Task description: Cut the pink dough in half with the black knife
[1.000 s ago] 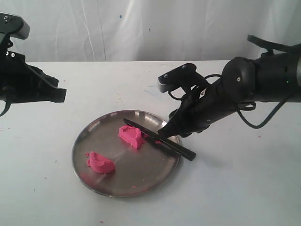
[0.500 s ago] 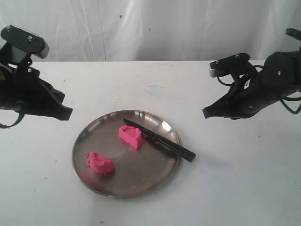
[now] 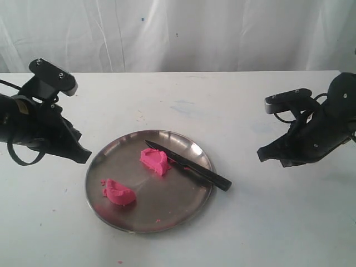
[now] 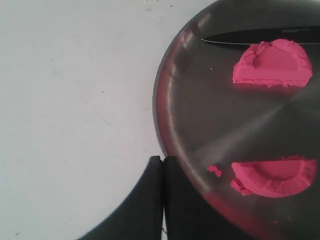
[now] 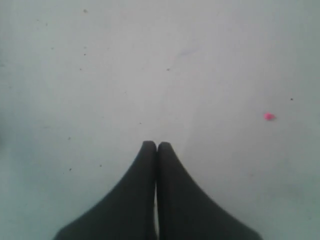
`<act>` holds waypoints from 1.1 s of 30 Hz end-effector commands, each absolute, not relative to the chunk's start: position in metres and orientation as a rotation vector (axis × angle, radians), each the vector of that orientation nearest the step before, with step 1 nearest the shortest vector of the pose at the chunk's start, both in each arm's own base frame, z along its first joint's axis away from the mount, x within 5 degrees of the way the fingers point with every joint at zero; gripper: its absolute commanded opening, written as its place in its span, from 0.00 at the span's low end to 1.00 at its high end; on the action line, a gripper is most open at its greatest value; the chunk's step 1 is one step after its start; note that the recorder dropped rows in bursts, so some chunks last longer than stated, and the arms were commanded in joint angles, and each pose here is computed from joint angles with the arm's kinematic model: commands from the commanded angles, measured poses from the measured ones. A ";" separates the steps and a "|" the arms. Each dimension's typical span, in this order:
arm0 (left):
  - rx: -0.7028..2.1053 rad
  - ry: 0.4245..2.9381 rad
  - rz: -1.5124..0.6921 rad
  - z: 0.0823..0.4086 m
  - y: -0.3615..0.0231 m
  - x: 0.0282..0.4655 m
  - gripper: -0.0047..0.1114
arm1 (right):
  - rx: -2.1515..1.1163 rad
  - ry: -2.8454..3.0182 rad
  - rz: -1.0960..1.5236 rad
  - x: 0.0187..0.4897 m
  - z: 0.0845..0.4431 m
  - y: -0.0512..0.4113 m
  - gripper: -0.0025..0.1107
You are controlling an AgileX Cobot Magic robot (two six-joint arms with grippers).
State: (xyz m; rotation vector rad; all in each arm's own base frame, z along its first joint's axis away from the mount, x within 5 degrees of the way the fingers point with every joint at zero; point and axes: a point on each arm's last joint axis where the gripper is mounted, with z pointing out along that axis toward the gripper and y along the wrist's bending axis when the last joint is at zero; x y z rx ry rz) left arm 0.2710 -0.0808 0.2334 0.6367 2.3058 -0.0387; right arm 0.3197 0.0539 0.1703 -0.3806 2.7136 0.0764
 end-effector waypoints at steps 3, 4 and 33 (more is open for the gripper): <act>0.636 2.293 -0.027 0.240 -0.078 0.269 0.04 | -0.323 2.439 0.077 0.308 0.231 0.052 0.02; 0.620 2.282 -0.022 0.246 -0.075 0.269 0.04 | -0.309 2.351 0.073 0.303 0.246 0.051 0.02; -0.360 1.606 0.125 0.305 0.033 0.106 0.04 | -0.019 1.447 0.044 0.135 0.377 0.006 0.02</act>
